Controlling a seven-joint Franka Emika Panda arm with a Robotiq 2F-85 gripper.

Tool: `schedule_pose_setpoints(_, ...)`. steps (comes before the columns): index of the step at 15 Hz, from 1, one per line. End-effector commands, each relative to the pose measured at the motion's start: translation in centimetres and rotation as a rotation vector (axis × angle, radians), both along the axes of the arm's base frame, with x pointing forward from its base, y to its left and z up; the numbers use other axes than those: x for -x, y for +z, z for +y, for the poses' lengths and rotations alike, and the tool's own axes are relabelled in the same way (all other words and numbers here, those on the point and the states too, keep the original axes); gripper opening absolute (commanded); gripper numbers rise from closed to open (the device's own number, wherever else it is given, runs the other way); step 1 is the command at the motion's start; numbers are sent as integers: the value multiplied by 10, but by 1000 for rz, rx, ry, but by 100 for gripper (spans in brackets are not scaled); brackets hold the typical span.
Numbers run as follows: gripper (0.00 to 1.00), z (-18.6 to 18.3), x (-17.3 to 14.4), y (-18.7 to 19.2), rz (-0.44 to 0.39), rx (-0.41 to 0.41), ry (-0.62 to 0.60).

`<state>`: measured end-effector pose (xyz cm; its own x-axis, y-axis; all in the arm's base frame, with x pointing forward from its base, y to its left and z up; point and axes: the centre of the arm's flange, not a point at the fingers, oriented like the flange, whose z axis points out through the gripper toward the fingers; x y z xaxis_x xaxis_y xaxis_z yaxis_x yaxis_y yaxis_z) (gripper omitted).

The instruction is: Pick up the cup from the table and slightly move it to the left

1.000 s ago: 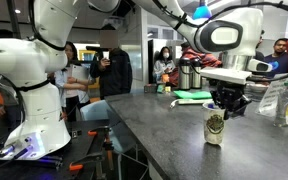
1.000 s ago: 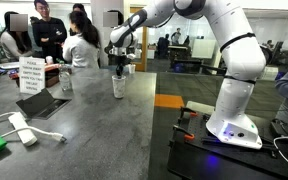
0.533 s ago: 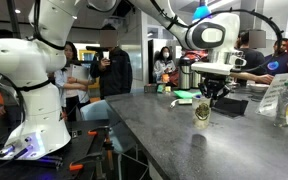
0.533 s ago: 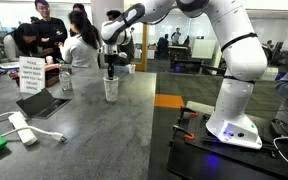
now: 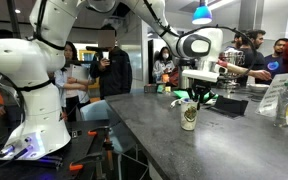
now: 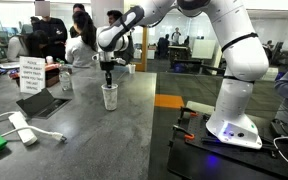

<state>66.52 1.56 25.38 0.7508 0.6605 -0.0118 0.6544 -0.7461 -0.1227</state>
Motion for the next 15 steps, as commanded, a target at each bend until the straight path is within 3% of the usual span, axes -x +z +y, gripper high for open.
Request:
schedule_pose_setpoints(1, 3, -5, 13, 7, -90, -9, 55)
schedule_pose_setpoints(4, 3, -8, 14, 10, -116, -7, 75)
schedule_pose_setpoints(6, 37, -9, 15, 9, -89, -14, 75)
schedule_pose_setpoints(12, 80, -10, 20, 22, -68, -4, 76)
schedule_pose_setpoints(15, 100, -10, 25, 40, -13, 36, 76)
